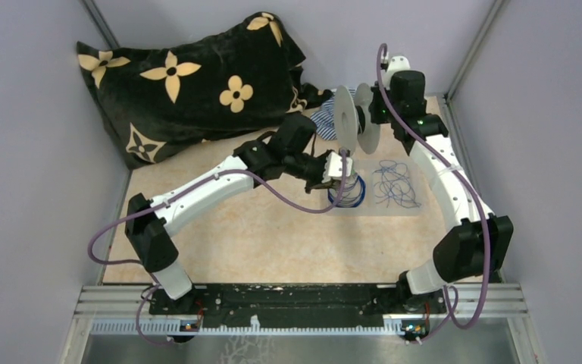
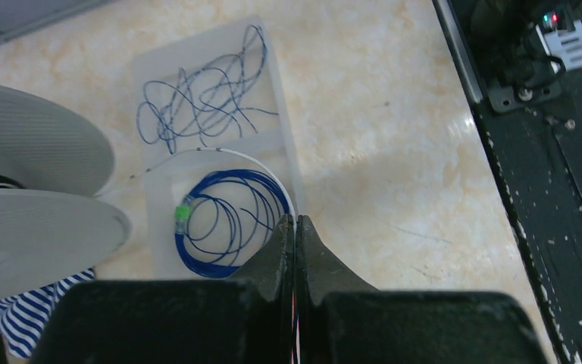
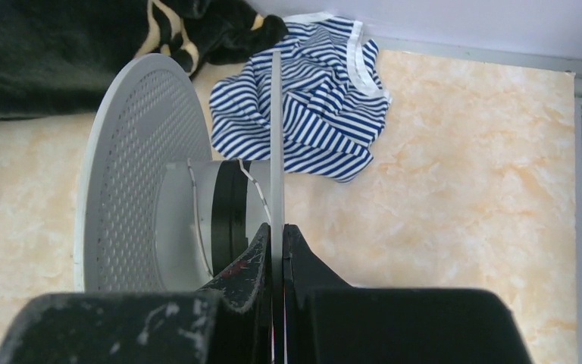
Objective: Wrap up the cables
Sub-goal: Wrap the cable around the cable reel.
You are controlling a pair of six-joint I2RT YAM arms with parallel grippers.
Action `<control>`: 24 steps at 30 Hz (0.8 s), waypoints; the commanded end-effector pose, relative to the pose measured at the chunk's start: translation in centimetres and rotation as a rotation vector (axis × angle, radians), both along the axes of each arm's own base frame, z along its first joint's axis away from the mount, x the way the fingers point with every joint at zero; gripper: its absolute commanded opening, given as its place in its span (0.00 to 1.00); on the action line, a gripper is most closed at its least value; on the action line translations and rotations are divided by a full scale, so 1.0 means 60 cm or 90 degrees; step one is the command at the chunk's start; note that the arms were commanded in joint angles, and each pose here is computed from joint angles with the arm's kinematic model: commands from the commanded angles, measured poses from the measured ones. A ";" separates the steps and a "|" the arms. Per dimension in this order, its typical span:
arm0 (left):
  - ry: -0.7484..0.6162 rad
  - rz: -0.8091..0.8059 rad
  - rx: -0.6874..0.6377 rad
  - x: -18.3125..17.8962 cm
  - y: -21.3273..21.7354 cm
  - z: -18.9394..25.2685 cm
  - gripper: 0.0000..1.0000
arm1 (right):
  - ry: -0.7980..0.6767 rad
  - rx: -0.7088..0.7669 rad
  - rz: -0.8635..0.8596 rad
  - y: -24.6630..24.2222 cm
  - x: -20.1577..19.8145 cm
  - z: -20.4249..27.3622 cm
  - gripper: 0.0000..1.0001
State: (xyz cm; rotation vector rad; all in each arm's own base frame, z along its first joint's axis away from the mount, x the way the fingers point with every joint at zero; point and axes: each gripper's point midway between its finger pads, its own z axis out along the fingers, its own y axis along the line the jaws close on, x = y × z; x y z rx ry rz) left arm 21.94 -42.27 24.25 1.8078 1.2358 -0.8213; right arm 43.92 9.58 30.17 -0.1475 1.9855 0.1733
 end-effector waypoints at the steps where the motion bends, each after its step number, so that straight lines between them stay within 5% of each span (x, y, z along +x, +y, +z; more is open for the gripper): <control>1: 0.051 0.052 -0.018 0.017 -0.020 0.038 0.00 | -0.135 0.002 0.006 0.003 -0.005 0.096 0.00; 24: 0.034 0.288 -0.166 0.242 0.057 0.182 0.00 | -0.087 -0.069 0.156 0.048 -0.092 0.006 0.00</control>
